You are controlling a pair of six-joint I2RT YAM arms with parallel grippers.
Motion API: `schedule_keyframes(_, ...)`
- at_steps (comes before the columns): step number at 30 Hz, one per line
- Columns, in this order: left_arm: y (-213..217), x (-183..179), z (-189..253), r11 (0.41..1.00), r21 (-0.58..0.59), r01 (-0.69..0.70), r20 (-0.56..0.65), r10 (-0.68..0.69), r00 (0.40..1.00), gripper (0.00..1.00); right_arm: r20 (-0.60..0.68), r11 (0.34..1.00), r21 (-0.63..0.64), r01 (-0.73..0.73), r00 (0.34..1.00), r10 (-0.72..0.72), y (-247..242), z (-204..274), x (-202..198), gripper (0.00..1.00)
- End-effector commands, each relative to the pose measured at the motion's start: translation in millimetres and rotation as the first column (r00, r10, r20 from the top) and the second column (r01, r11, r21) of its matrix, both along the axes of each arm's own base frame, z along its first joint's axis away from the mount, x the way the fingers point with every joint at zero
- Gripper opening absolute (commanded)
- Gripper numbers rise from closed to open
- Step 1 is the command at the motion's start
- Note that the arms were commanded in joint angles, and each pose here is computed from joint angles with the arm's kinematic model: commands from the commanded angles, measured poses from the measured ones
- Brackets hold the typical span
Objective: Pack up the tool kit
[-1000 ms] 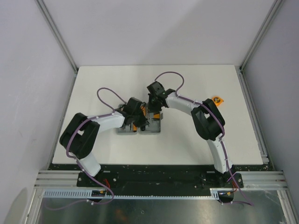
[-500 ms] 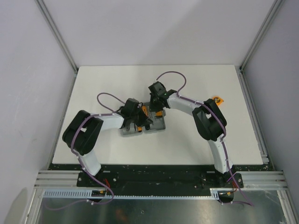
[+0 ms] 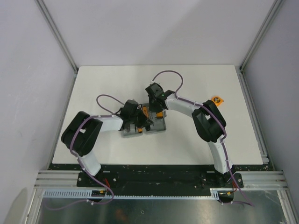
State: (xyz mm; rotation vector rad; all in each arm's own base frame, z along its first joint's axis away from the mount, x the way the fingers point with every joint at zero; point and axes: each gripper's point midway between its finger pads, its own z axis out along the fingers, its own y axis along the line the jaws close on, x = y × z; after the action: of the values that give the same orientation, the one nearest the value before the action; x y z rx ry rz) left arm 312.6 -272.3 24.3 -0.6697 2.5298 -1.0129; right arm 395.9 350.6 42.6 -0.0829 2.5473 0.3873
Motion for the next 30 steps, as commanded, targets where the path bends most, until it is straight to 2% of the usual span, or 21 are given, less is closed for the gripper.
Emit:
schedule_keyframes(1, 56.7, -62.5, -51.1, 0.950, 0.301, 0.080, -0.207, -0.016, 0.978, 0.03, -0.043, 0.992, -0.125, -0.023, 0.999, 0.018, -26.9, 8.1, 0.5, 0.18)
schedule_keyframes(5, 35.1, -34.7, -9.2, 0.970, 0.228, 0.081, -0.097, -0.060, 0.994, 0.14, 0.035, 1.000, -0.028, -0.004, 0.999, 0.005, -17.7, 55.4, 29.7, 0.24)
schedule_keyframes(9, 20.4, -16.2, 23.8, 0.980, 0.178, 0.088, -0.014, -0.087, 0.996, 0.30, 0.088, 1.000, 0.028, -0.004, 0.996, 0.001, -18.6, 88.7, 39.3, 0.28)
schedule_keyframes(12, 16.0, -7.4, 44.1, 0.984, 0.159, 0.081, 0.040, -0.088, 0.995, 0.37, 0.097, 0.999, 0.047, -0.015, 0.995, 0.011, -23.0, 100.5, 33.1, 0.29)
schedule_keyframes(15, 18.2, -0.7, 60.8, 0.986, 0.156, 0.060, 0.082, -0.073, 0.994, 0.40, 0.104, 0.996, 0.080, -0.045, 0.994, 0.036, -26.0, 107.1, 19.4, 0.29)
schedule_keyframes(19, 33.8, 7.2, 70.3, 0.980, 0.201, 0.007, 0.122, -0.033, 0.992, 0.46, 0.103, 0.985, 0.128, -0.114, 0.990, 0.102, -27.1, 102.7, -5.2, 0.30)
schedule_keyframes(24, 46.0, 18.6, 70.5, 0.969, 0.246, -0.005, 0.144, -0.032, 0.989, 0.45, 0.092, 0.971, 0.147, -0.190, 0.980, 0.178, -26.1, 93.8, -32.8, 0.28)
schedule_keyframes(30, 36.6, 44.5, 67.3, 0.956, 0.287, 0.061, 0.167, -0.112, 0.979, 0.26, 0.094, 0.941, 0.157, -0.299, 0.953, 0.287, -9.5, 85.0, -63.0, 0.23)
